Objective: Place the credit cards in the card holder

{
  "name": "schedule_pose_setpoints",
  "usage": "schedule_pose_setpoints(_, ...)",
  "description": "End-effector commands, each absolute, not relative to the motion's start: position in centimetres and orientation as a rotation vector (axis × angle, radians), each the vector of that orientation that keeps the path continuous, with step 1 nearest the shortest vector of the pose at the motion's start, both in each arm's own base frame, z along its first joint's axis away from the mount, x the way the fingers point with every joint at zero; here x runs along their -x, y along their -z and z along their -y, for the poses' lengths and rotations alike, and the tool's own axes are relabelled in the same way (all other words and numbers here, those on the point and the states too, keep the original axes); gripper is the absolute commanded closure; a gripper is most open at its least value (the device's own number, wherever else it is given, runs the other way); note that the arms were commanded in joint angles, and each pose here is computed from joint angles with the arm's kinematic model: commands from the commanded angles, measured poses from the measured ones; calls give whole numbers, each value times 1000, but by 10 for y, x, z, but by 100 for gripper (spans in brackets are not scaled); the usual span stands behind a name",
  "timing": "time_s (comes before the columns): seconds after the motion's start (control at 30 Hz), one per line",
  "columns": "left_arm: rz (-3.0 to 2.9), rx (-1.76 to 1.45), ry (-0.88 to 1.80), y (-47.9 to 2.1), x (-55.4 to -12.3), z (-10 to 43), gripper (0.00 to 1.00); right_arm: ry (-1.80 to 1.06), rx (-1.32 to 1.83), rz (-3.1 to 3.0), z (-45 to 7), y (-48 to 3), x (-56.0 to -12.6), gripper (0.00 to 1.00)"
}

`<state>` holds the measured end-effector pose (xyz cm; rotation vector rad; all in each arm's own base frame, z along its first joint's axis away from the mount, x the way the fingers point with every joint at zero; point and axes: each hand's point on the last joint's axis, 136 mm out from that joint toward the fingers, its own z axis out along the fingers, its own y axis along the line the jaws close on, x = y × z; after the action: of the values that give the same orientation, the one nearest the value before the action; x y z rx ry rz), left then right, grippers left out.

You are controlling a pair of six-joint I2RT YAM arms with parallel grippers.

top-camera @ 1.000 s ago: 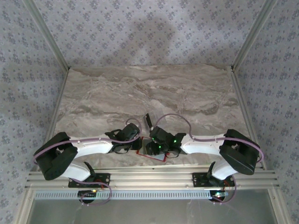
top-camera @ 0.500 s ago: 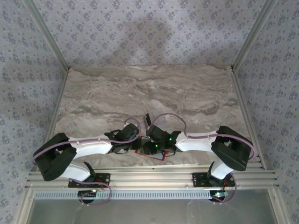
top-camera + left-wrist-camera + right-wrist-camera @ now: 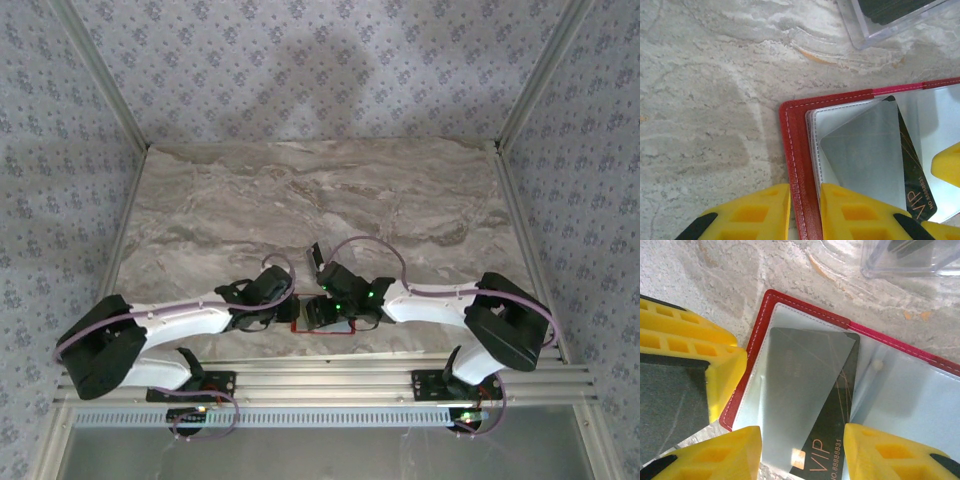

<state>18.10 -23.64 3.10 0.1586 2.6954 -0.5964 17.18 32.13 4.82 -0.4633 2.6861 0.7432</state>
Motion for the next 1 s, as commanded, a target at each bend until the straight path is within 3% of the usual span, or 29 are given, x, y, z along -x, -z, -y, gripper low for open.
schedule_pose_setpoints(0.0, -2691, -198, 616, -41, -182, 241, 77, -763, 476, -2660, -323, -54, -173, 52)
schedule_pose_setpoints(0.3, -2708, -223, 633, -34, -180, 247, 77, -566, 458, -2688, -305, -38, -179, 55)
schedule_pose_setpoints(0.67, -2730, -229, 615, -24, -178, 247, 77, -550, 488, -2726, -311, -21, -170, 56)
schedule_pose_setpoints(0.97, -2732, -233, 613, -22, -176, 249, 77, -530, 465, -2714, -310, -27, -174, 69)
